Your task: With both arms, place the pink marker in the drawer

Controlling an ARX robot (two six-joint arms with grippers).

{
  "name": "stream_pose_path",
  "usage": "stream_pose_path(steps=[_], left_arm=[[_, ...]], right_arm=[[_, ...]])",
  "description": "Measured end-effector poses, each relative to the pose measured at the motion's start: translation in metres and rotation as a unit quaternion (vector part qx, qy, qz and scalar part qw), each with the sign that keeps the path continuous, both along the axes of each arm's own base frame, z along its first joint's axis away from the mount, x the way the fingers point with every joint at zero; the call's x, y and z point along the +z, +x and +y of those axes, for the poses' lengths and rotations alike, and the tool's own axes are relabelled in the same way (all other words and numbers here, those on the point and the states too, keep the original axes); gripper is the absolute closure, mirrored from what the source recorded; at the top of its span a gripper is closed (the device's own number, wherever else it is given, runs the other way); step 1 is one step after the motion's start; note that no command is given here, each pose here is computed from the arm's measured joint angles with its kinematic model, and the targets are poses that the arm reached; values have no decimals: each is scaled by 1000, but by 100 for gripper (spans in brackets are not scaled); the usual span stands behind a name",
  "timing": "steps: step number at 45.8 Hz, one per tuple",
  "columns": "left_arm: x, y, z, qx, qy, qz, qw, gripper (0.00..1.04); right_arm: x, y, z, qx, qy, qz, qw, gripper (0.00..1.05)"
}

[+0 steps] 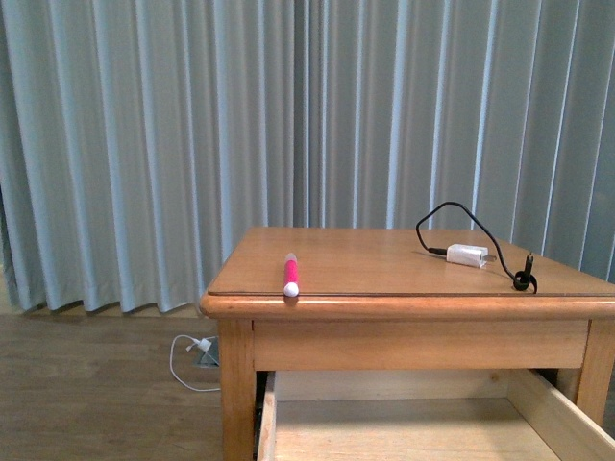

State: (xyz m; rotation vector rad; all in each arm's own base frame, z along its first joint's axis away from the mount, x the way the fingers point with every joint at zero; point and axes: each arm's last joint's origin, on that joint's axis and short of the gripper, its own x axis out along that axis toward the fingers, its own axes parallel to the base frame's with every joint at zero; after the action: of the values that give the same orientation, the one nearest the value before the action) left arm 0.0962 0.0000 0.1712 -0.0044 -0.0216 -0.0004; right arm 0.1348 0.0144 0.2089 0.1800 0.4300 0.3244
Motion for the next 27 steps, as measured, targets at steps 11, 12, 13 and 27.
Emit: stream_pose_path(steps=[11,12,13,27], left_arm=[[0,0,0,0,0,0,1000,6],[0,0,0,0,0,0,1000,6],[0,0,0,0,0,0,1000,6],[15,17,-12,61,2,37,997,6]], right_arm=[[0,0,0,0,0,0,1000,8],[0,0,0,0,0,0,1000,8],[0,0,0,0,0,0,1000,8],[0,0,0,0,0,0,1000,8]])
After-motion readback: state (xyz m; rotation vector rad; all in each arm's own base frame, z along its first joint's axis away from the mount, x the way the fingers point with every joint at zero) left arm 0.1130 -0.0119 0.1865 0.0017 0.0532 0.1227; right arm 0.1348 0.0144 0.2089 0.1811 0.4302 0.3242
